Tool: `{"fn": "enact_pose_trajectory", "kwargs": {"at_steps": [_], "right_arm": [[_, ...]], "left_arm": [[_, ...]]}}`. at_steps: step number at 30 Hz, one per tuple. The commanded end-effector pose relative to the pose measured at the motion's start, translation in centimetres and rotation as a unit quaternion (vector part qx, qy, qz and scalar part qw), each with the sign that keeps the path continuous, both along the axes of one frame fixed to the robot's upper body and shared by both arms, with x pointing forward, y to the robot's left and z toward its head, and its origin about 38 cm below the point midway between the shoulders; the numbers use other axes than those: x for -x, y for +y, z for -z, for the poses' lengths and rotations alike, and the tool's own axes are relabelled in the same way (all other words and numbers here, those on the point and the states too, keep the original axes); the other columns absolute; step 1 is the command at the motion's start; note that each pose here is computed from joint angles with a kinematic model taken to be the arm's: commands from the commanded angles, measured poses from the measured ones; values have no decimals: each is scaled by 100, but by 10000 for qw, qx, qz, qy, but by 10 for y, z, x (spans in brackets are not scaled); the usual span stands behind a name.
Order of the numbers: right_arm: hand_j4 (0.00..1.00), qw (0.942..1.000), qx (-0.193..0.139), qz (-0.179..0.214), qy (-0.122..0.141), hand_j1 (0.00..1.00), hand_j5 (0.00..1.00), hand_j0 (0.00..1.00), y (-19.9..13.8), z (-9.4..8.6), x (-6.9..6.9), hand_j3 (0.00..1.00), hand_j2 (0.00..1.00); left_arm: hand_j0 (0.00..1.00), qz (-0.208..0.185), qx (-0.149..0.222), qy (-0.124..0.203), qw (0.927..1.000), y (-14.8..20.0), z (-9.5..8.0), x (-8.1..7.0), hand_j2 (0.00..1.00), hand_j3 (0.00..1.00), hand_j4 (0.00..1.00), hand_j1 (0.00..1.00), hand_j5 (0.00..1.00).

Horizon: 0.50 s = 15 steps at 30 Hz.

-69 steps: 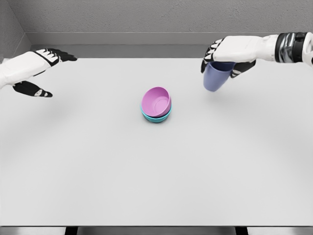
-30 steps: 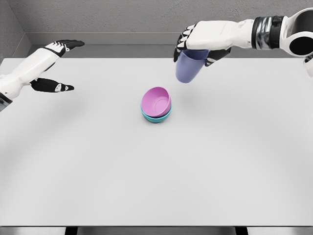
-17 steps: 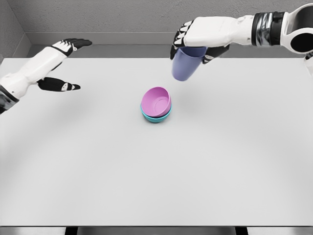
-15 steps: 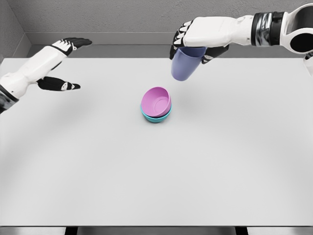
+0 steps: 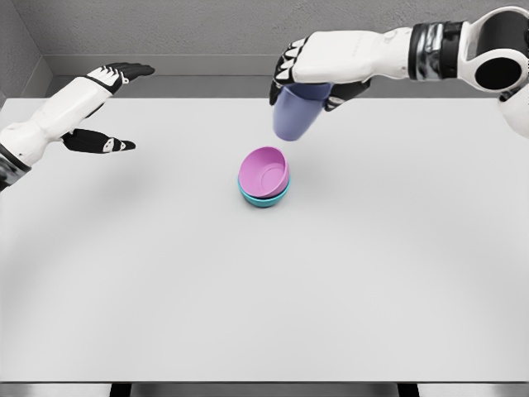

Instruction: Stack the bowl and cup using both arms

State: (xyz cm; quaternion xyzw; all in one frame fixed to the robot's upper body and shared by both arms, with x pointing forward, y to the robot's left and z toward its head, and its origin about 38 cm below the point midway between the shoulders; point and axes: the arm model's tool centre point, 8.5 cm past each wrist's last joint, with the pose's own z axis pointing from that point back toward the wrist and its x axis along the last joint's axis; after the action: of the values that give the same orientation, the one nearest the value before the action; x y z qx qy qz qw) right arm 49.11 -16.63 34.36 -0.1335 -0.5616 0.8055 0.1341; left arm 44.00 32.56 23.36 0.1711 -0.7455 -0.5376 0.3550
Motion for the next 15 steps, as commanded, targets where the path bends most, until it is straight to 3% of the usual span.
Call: {"fn": "enact_pose_trajectory", "kwargs": {"at_steps": [1, 15], "right_arm": [[68, 10000, -41, -40, 20, 68, 68, 68, 4, 0, 1, 68, 68], [68, 9991, -51, -418, -47, 68, 68, 68, 24, -2, 17, 68, 68]], "left_arm": [[100, -16, 40, 6, 10000, 1, -1, 0, 100, 100, 100, 100, 100], [100, -17, 47, 12, 10000, 1, 0, 0, 100, 100, 100, 100, 100]]}}
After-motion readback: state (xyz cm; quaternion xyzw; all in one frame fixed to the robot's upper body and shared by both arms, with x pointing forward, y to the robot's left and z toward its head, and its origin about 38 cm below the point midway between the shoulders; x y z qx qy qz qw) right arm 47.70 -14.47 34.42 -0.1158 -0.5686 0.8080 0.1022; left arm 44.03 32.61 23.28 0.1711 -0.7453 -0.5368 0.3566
